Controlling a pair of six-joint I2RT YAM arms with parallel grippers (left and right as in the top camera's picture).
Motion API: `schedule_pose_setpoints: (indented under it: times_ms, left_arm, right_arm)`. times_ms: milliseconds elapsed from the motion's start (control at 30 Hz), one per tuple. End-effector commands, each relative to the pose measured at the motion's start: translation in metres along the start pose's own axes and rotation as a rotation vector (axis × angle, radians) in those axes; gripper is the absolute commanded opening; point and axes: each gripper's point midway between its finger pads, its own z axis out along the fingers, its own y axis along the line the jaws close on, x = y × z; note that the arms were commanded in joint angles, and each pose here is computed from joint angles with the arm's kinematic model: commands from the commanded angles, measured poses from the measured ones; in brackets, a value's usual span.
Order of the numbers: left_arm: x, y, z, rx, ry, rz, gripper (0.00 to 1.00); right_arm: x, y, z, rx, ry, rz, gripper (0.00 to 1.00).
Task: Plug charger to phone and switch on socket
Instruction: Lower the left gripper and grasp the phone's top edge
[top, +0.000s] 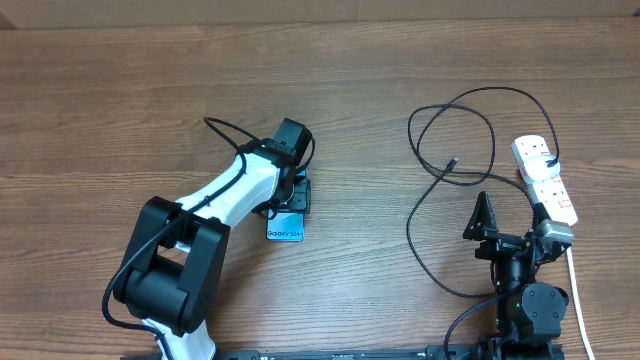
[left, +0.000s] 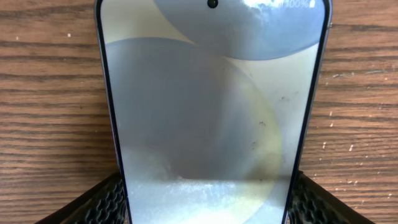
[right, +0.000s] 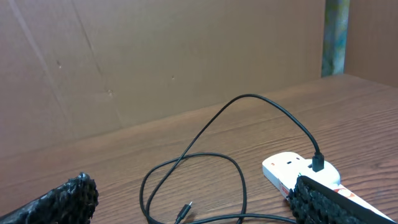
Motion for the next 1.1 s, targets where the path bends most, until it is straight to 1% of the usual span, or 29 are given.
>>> schedule_pose_setpoints:
  times_ms: [0,367,833,1067]
  left_arm:
    - [0.037,0.004,0.036,-0.001,0.170,-0.017,0.68]
    - [0.022,0.000,0.012,-0.013,0.179,-0.014,0.66]
    - [-0.012,-0.014,-0.021,0.014,0.119,-0.014,0.66]
    - [-0.012,-0.014,-0.029,0.008,0.134,-0.014,0.66]
  right_arm:
    - [0.002,0.000,0.000,-0.003,-0.004,-0.004,1.00]
    - [0.002,0.000,0.000,-0.003,-0.004,-0.004,1.00]
    - [0.002,0.000,0.000,-0.003,-0.004,-0.004,1.00]
    - [0.002,0.000,0.000,-0.003,-0.004,-0.004,1.00]
